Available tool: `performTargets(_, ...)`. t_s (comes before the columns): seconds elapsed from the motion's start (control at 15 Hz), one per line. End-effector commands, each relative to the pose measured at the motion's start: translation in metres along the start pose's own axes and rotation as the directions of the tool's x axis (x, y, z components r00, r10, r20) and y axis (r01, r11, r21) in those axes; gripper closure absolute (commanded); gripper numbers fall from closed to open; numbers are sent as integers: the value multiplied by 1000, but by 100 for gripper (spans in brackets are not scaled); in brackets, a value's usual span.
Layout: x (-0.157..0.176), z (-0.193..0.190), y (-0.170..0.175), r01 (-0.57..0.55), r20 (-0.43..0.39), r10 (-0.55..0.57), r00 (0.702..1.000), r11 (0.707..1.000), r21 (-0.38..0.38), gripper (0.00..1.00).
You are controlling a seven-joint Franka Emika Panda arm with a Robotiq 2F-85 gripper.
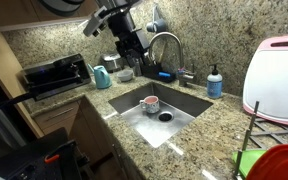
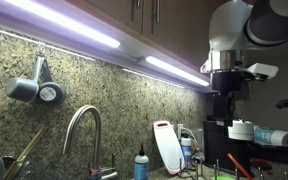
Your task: Open the tap
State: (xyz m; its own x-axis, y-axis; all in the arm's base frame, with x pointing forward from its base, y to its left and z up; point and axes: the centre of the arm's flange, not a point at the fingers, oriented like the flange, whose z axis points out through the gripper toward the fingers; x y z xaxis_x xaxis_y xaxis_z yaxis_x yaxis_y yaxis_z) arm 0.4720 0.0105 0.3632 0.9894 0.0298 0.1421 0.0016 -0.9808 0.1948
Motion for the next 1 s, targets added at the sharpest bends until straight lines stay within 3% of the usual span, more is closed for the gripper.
performTargets(0.0, 31, 12, -4, -23, -6, 23, 1000, 1000, -18, 0)
performTargets(0.33, 60, 8, -9, -70, -49, 69, 996, 997, -22, 0)
performTargets(0.4, 43, 9, -4, -49, -33, 49, 998, 999, -11, 0)
performTargets(0.8, 52, 9, -6, -59, -40, 58, 997, 998, -9, 0)
performTargets(0.93, 52, 19, -8, -69, -76, 66, 995, 997, -37, 0)
